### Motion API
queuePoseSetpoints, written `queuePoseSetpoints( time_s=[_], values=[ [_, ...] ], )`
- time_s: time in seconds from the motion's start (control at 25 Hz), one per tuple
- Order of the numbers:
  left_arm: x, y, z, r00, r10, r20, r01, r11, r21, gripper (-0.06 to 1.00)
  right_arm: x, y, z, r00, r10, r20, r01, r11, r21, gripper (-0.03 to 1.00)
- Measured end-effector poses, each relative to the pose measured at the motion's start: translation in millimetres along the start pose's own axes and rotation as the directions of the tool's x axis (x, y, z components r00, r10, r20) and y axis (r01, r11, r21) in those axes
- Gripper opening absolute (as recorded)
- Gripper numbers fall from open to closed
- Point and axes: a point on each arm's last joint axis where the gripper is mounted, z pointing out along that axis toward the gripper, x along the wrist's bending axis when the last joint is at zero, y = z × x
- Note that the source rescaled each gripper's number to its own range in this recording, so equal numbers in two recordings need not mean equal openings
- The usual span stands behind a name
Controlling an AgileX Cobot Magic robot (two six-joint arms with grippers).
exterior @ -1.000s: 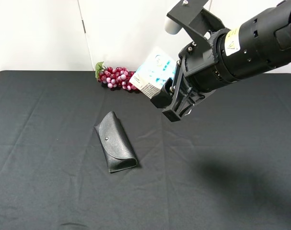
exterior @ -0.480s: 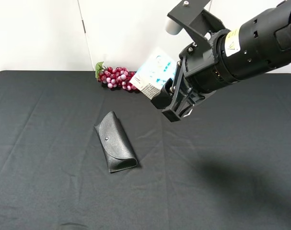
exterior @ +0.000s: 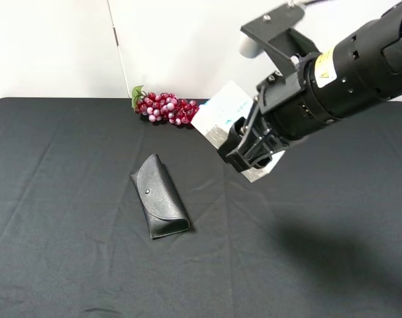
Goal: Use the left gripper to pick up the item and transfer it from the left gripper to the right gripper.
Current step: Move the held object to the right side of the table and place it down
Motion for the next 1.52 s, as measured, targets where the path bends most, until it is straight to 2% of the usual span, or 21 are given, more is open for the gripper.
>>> queuePoseSetpoints(
  time_s=[0.24, 0.36, 0.6, 0.72, 0.84, 1.04, 1.32, 1.52],
  values=[
    [-0.2, 0.1, 0.1, 1.000, -0.013, -0.015, 0.013, 1.000, 0.000, 0.98, -34.5, -17.2, -2.6, 0.978, 0.187, 0.089, -0.197, 0.972, 0.131, 0.00],
    [-0.2, 0.1, 0.1, 1.000, -0.014, -0.015, 0.014, 1.000, 0.000, 0.98, -48.0, -22.8, -4.6, 0.963, 0.240, 0.126, -0.258, 0.954, 0.153, 0.00],
    [-0.2, 0.1, 0.1, 1.000, -0.014, -0.015, 0.014, 1.000, 0.000, 0.98, -101.3, -43.9, -13.5, 0.878, 0.396, 0.268, -0.444, 0.883, 0.151, 0.00],
    [-0.2, 0.1, 0.1, 1.000, -0.014, -0.015, 0.014, 1.000, 0.000, 0.98, -125.7, -57.5, -9.0, 0.827, 0.461, 0.323, -0.528, 0.833, 0.164, 0.00],
    [-0.2, 0.1, 0.1, 1.000, -0.014, -0.015, 0.014, 1.000, 0.000, 0.98, -141.4, -68.2, 3.2, 0.796, 0.493, 0.351, -0.576, 0.795, 0.191, 0.00],
    [-0.2, 0.1, 0.1, 1.000, -0.014, -0.015, 0.014, 1.000, 0.000, 0.98, -154.8, -79.1, 31.6, 0.786, 0.500, 0.364, -0.597, 0.767, 0.235, 0.00],
    [-0.2, 0.1, 0.1, 1.000, -0.014, -0.015, 0.014, 1.000, 0.000, 0.98, -163.2, -97.5, 75.6, 0.786, 0.500, 0.363, -0.609, 0.726, 0.320, 0.00],
    [-0.2, 0.1, 0.1, 1.000, -0.014, -0.015, 0.014, 1.000, 0.000, 0.98, -165.3, -106.4, 92.7, 0.786, 0.500, 0.363, -0.612, 0.708, 0.351, 0.00]
  ],
)
